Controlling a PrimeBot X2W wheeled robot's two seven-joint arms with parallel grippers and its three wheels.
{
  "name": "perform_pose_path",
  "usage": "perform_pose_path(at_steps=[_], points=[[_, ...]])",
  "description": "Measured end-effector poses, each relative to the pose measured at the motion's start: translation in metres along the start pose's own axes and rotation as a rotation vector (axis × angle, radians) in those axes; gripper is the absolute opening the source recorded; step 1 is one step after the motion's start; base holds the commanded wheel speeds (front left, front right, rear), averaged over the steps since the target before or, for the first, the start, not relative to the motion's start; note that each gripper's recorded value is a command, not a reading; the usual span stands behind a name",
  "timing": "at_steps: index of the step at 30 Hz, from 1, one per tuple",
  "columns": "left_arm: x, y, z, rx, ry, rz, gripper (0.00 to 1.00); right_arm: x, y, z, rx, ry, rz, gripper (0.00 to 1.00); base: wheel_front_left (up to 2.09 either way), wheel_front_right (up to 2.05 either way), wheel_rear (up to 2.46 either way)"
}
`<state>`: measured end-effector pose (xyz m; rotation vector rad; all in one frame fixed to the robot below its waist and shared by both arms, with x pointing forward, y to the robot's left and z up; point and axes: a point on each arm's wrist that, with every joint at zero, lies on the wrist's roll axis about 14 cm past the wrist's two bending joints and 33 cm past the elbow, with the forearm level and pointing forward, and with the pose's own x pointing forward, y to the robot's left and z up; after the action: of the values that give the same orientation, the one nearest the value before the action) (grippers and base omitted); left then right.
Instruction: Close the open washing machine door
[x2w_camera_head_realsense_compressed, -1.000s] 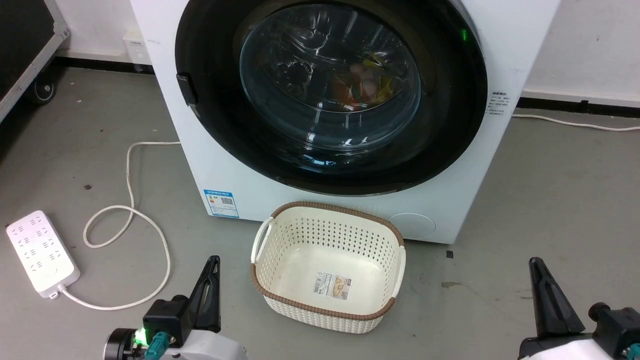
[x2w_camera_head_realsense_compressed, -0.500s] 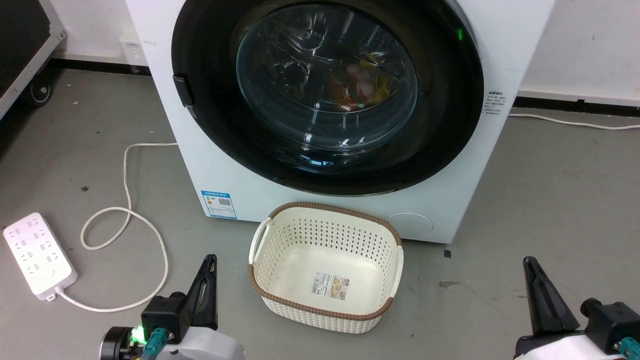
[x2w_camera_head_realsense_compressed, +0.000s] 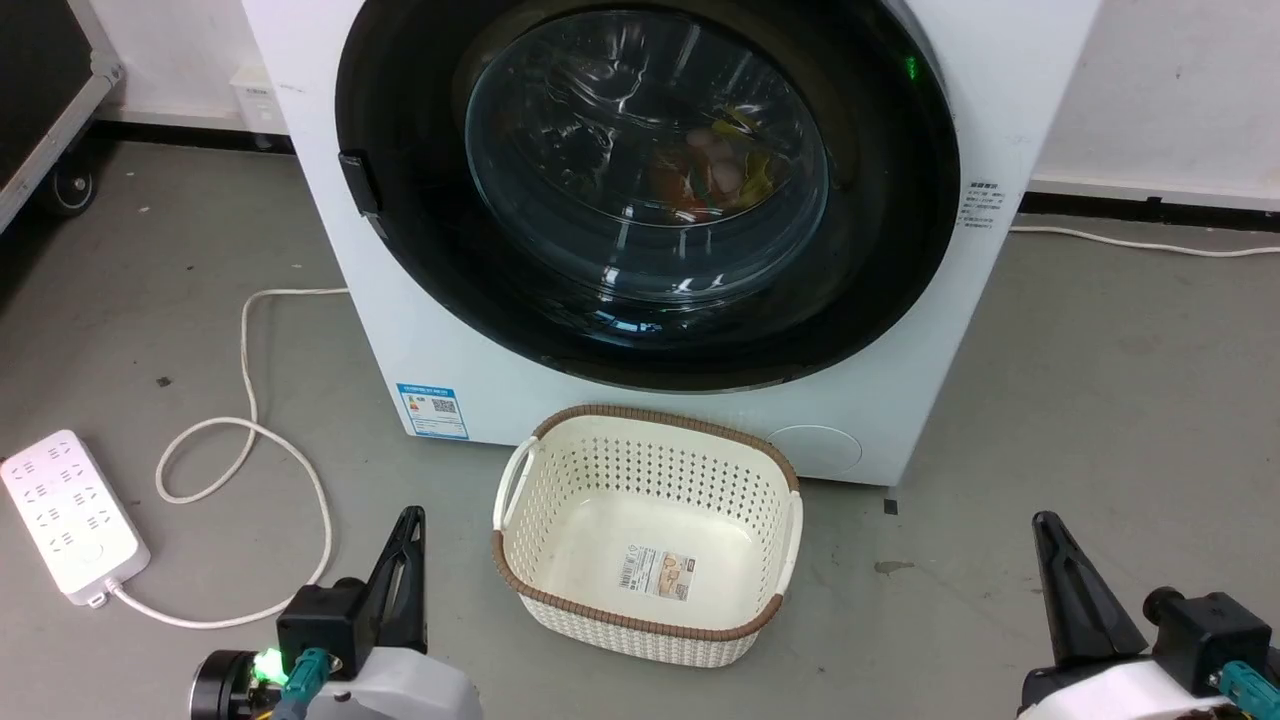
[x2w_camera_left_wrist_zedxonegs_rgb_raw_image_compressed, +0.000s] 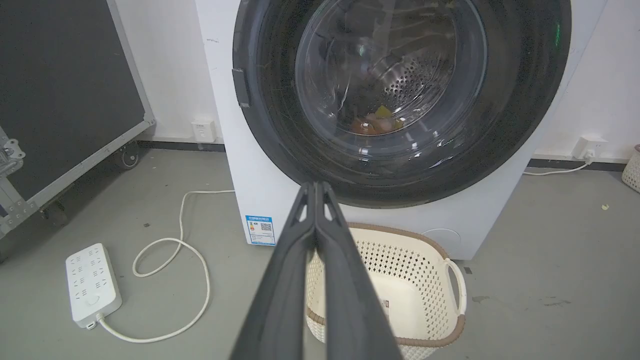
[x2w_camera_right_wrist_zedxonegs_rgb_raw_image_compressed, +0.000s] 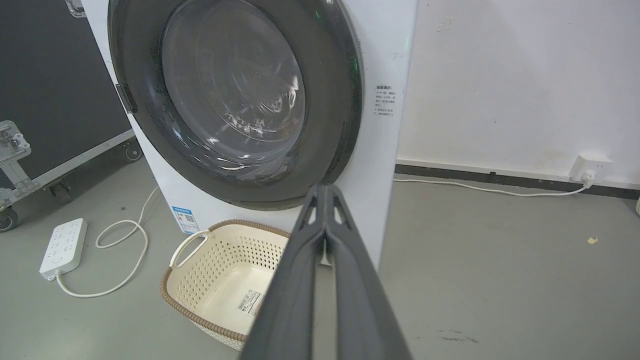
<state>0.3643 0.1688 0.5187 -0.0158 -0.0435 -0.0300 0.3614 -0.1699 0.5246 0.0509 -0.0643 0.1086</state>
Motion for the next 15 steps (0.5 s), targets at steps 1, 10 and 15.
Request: perform_pose_path(at_steps=[1,10,15], points=[[0.0001,0.0003,-0.0003,0.001,0.003,0.001,0.00,0.0000,0.0001,-0.0003,0.000,0.002,0.000,0.00,0.00,0.00,0.00],[0.0013,0.0013,0.0009,0.009,0.009,0.004,0.00,0.0024,0.0017,0.0007,-0.017,0.010,0.006,0.00,0.00,0.00,0.00],[0.0020,0.0014,0.0017,0.015,0.012,0.004,0.00,0.0035,0.0025,0.0012,-0.025,0.014,0.009,0.00,0.00,0.00,0.00]])
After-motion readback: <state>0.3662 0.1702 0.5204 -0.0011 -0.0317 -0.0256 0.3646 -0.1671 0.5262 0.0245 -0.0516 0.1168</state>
